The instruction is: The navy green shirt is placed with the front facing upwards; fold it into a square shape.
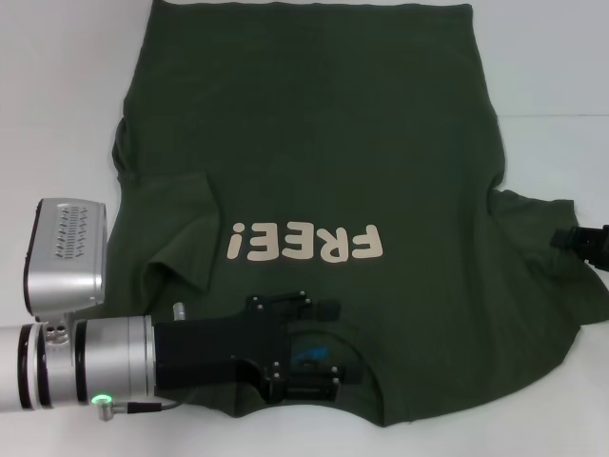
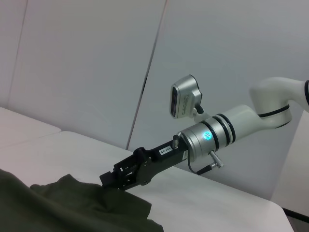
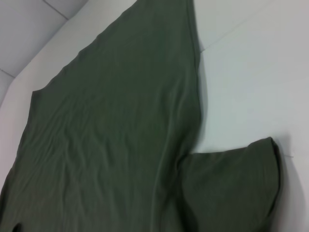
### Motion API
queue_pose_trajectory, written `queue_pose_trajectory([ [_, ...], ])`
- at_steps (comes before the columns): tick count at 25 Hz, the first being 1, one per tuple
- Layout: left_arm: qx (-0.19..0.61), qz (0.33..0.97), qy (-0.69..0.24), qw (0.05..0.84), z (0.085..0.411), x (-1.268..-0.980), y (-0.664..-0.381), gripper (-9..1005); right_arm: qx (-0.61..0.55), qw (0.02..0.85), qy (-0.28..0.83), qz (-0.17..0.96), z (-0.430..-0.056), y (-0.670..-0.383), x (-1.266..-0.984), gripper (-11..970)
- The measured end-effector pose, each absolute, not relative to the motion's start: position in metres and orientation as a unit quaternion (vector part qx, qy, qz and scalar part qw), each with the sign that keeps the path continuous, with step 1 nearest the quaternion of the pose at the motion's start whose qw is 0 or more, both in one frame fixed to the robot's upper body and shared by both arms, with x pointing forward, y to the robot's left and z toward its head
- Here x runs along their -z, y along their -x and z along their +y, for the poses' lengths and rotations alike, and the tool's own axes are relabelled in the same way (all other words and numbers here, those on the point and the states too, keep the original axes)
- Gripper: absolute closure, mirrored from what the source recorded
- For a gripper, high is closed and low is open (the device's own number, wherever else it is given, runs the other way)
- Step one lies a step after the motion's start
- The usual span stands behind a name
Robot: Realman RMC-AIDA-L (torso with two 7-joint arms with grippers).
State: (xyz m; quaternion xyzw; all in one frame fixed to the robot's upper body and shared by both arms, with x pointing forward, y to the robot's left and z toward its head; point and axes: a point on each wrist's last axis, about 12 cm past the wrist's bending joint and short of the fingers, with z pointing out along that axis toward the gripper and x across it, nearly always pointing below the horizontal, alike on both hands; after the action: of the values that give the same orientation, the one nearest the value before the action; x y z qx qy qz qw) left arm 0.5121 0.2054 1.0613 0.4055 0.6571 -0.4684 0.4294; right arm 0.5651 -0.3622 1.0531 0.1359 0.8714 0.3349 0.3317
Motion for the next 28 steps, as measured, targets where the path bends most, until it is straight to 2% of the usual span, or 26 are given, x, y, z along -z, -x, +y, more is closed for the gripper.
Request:
queue_pose_trajectory([
  [11, 0.466, 0.659, -0.4, 0.434, 0.208, -1.061, -0.512, 167, -0.336, 0.333, -0.137, 0.87, -0.361, -0.564, -1.051, 839],
  [17, 0.467, 0.658, -0.401, 0.434, 0.208, -1.062, -0.513, 167, -0.337, 0.34, -0.14, 0.867, -0.361, -0.563, -1.051, 960],
  [28, 0.466, 0.66, -0.394, 0.438, 0.21, -1.062, -0.513, 168, -0.336, 0.4, -0.167, 0.836, -0.372, -0.562, -1.053, 959],
])
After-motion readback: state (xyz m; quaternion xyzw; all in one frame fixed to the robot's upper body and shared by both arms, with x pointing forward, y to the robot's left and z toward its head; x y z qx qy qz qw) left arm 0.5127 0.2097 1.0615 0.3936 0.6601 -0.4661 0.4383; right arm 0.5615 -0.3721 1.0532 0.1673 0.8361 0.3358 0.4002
